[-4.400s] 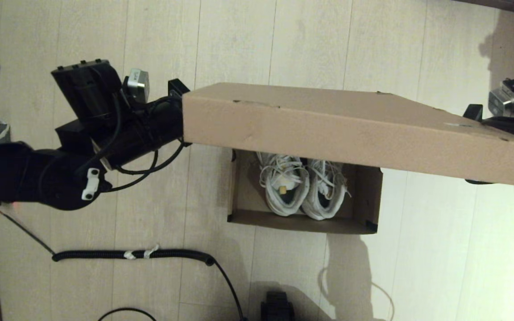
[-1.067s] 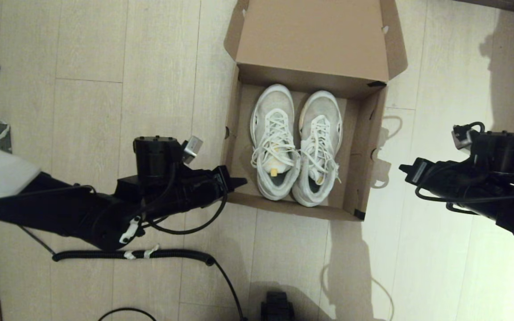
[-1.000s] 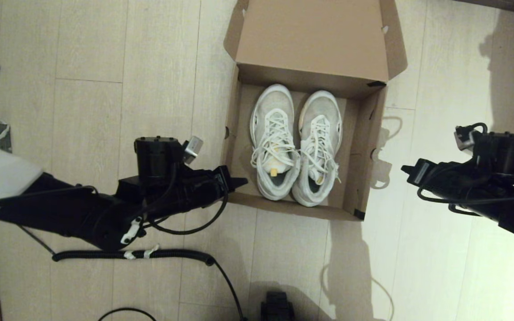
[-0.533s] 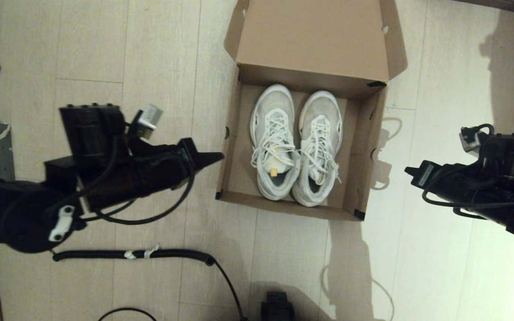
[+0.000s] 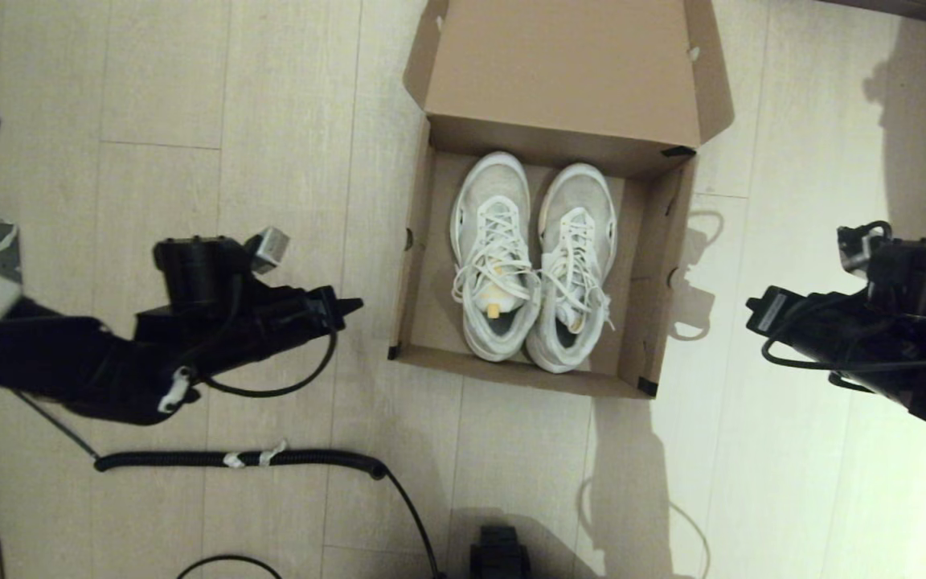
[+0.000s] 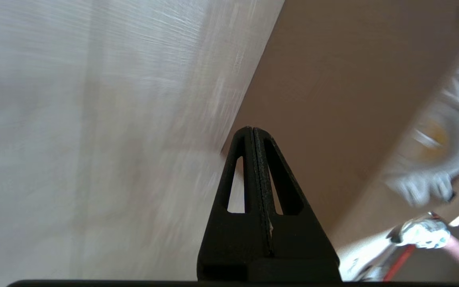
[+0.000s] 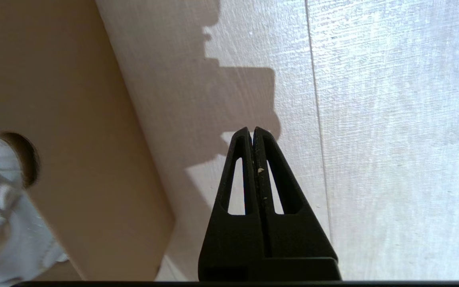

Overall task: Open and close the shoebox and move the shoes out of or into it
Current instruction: Put the shoes out of the shoe box

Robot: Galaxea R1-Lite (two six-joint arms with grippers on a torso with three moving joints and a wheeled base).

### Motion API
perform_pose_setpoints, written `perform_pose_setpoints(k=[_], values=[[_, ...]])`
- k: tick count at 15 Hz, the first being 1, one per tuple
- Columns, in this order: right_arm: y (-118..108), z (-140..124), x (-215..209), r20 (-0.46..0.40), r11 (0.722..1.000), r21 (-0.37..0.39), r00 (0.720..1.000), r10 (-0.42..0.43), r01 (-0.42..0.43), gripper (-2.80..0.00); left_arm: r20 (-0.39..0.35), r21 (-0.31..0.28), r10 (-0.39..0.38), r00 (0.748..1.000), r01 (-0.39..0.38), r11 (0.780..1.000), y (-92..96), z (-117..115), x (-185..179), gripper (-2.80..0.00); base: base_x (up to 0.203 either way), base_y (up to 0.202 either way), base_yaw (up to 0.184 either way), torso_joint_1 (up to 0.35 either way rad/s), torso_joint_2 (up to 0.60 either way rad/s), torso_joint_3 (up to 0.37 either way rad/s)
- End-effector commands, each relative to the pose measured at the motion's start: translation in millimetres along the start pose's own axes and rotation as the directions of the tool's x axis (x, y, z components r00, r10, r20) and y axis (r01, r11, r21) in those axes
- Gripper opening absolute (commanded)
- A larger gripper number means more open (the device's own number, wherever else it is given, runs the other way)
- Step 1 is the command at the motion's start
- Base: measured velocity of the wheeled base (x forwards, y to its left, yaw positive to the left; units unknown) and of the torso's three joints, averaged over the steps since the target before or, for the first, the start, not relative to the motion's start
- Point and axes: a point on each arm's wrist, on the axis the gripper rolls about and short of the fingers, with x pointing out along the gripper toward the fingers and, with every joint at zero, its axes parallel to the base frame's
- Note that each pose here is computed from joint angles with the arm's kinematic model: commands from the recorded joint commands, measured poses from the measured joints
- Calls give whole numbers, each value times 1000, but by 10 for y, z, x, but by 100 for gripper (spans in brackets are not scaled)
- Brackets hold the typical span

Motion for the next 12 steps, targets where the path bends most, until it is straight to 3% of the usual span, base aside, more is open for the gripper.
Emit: perform_pose_setpoints(k=[1,5,7,9,12], values=[[5,6,-25,7,1000,-4,1000,1,-1,-280,-62,-53,-10,998,7,999,99,-263,371,-280,0,0,0,0,0,0],[78,134,-299,56,999,-38,998,36,-34,-280,-17,-55,-33,999,32,998,130,-203,654,-280,0,0,0,0,0,0],[67,122,-427,59,996,-79,997,39,-35,-280,65,-31,-22,998,24,999,113,-91,743,-280,0,0,0,0,0,0],[54,115,-504,62,996,-83,997,40,-35,-280,170,0,-32,985,33,999,28,30,735,-280,0,0,0,0,0,0],[37,76,-520,48,996,-84,998,37,-33,-280,189,14,-69,979,68,998,-160,101,690,-280,0,0,0,0,0,0]])
